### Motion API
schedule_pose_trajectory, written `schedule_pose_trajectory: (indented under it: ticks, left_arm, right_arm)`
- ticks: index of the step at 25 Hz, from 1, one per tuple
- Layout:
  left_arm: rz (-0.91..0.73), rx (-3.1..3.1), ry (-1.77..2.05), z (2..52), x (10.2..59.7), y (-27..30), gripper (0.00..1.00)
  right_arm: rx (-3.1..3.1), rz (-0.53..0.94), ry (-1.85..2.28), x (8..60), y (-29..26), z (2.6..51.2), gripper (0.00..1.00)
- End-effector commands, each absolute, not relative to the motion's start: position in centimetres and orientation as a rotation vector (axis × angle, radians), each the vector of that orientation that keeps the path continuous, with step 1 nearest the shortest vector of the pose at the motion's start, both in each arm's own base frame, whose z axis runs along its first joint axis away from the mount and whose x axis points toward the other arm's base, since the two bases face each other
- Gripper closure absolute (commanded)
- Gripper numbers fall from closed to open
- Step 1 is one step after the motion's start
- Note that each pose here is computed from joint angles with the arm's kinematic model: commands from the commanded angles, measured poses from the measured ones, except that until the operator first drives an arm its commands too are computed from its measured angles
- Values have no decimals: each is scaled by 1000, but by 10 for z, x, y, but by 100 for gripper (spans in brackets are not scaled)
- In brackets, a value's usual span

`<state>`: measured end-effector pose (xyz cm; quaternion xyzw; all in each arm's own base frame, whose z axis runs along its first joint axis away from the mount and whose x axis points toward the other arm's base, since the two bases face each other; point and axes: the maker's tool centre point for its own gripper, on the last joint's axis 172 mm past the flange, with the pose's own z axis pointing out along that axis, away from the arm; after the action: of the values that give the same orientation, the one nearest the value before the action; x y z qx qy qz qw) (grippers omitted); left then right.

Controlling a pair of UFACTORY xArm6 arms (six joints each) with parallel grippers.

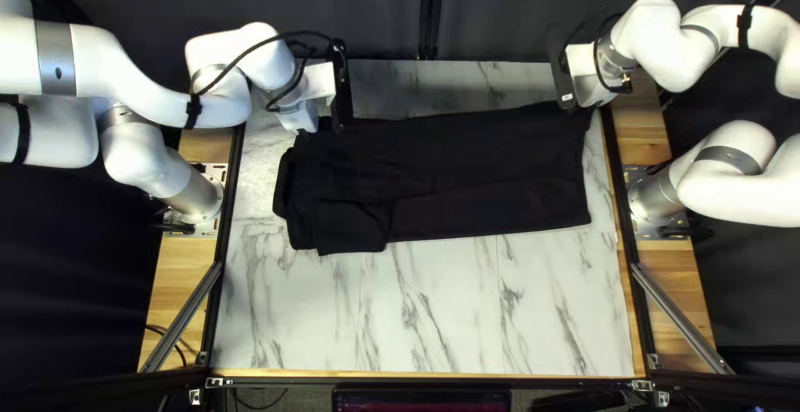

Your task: Fold t-shirt

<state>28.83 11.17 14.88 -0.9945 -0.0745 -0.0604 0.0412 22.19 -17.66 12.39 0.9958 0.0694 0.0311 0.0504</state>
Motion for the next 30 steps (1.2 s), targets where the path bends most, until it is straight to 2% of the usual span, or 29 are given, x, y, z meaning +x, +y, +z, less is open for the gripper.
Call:
schedule_pose_trajectory:
  ticks: [1, 7, 16, 30]
  left_arm:
    - [-170, -3045, -233, 141, 281, 103, 98]
    - [-117, -3056, -236, 118, 267, 102, 98]
    - [-102, -3069, -188, 105, 278, 87, 97]
    - [-67, -3083, -175, 88, 272, 74, 97]
  right_arm:
    - [3026, 96, 224, 230, -153, 119, 100]
    - [3030, 84, 246, 233, -126, 106, 100]
    - [3045, 67, 242, 220, -100, 89, 100]
    - [3097, 44, 254, 220, -92, 48, 100]
